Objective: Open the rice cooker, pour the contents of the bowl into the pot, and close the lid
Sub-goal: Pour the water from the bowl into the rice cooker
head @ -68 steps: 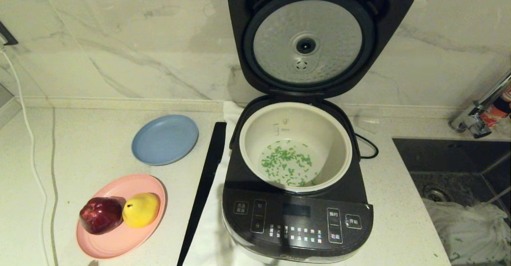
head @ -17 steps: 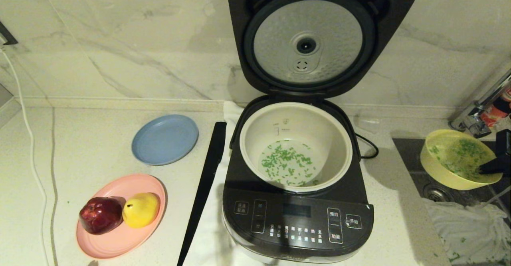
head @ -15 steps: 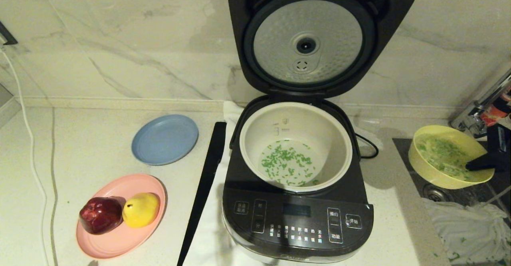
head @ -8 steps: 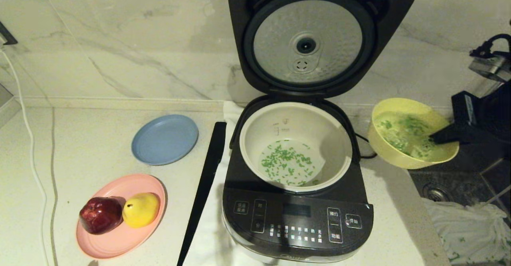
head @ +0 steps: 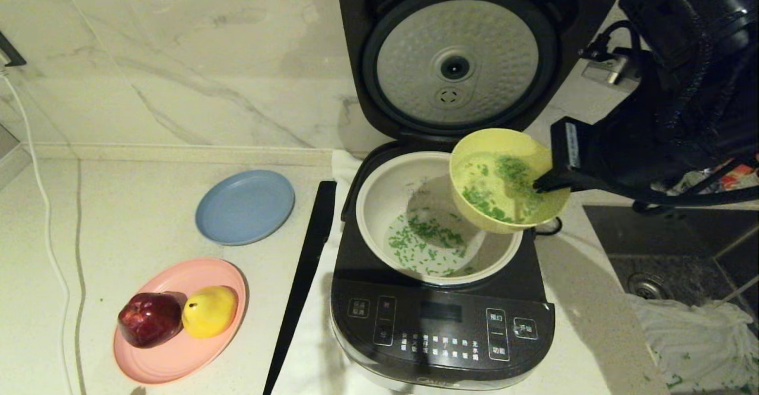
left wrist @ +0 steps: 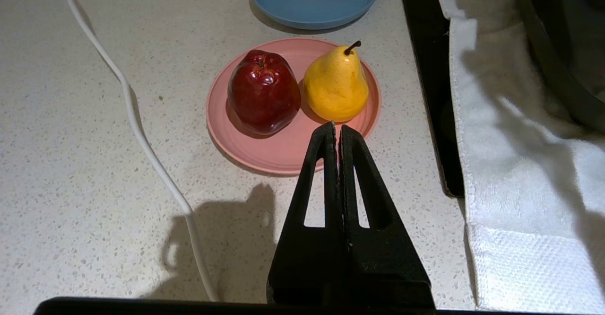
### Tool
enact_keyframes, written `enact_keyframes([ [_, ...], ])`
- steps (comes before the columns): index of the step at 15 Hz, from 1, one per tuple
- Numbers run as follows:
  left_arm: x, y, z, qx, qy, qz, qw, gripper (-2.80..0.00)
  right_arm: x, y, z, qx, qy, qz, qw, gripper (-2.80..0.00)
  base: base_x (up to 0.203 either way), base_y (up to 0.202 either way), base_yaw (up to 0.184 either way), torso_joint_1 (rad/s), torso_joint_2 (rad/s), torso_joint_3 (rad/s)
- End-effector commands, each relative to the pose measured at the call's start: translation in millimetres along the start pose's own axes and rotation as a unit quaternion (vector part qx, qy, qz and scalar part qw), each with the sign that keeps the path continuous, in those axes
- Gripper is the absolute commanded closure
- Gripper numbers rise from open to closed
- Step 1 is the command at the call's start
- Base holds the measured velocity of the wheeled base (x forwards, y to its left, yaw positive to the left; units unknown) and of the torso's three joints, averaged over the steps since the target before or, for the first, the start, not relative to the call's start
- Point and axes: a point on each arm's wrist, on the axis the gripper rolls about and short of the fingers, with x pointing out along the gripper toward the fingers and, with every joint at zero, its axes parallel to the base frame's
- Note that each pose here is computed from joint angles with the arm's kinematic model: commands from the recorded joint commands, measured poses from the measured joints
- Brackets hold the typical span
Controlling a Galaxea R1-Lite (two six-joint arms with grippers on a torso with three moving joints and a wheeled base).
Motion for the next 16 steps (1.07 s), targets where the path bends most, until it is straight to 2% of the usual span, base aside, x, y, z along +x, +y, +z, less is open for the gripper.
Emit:
enact_keyframes([
  [1,1,-0.2,-2,0.0,0.004,0.0,1.0,0.0,32,19,-4,-0.008,0.009,-0.01,1.0,0.0,0.0,0.0,0.0,0.0,0.0,0.0],
  [7,1,-0.2,-2,0.0,0.004,0.0,1.0,0.0,70,34,3,0.014,-0.035,-0.003,0.999,0.0,0.0,0.0,0.0,0.0,0.0,0.0],
  [11,1,-0.2,-2,0.0,0.004,0.0,1.0,0.0,84,38,6,0.018,-0.077,-0.03,0.996,0.0,0.0,0.0,0.0,0.0,0.0,0.0],
  [14,1,-0.2,-2,0.0,0.004,0.0,1.0,0.0,88,41,9,0.024,-0.109,-0.034,0.993,0.0,0.0,0.0,0.0,0.0,0.0,0.0],
  [16,1,-0.2,-2,0.0,0.004,0.0,1.0,0.0,90,48,2,0.017,-0.128,-0.048,0.99,0.0,0.0,0.0,0.0,0.0,0.0,0.0],
])
